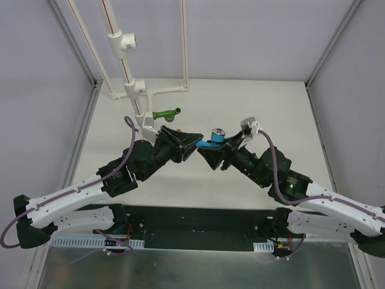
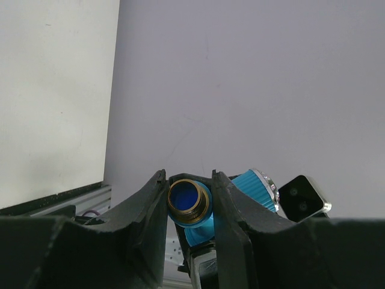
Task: Install the water faucets
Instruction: Pick up the water faucet from the center of the board.
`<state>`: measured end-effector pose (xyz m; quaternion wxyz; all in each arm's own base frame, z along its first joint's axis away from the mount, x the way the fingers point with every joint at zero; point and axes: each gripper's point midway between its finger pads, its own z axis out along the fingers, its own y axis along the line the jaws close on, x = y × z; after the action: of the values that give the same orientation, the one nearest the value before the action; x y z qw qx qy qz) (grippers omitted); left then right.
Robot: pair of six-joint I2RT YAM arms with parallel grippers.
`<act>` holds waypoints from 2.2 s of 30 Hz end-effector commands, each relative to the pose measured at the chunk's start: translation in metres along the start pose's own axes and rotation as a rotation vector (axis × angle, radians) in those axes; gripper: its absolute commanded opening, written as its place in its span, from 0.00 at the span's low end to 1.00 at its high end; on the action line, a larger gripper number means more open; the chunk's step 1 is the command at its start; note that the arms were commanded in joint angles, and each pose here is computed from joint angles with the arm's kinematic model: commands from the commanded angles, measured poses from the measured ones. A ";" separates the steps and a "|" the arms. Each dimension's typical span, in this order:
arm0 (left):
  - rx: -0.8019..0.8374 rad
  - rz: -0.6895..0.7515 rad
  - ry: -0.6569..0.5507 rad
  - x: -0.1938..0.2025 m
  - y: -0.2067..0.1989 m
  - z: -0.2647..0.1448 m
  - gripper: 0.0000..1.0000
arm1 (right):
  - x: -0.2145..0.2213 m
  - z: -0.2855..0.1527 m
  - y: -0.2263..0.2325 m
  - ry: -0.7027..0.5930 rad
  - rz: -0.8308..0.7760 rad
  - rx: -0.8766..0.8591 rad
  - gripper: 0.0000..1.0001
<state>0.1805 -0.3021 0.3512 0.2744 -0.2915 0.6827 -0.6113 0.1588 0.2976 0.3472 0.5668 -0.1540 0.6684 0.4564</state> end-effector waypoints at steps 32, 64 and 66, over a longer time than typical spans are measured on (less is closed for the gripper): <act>0.097 -0.056 0.079 0.016 -0.029 -0.007 0.00 | -0.001 0.000 -0.015 -0.089 -0.078 0.026 0.10; 0.078 -0.050 0.099 0.024 -0.021 -0.005 0.00 | -0.004 -0.005 0.002 -0.102 -0.117 -0.077 0.10; 0.078 -0.050 0.099 0.024 -0.022 -0.005 0.00 | -0.005 -0.005 0.001 -0.103 -0.114 -0.070 0.02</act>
<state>0.1782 -0.3106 0.3534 0.2624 -0.2918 0.6772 -0.6224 0.1586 0.2922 0.3380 0.6089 -0.1878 0.6328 0.4399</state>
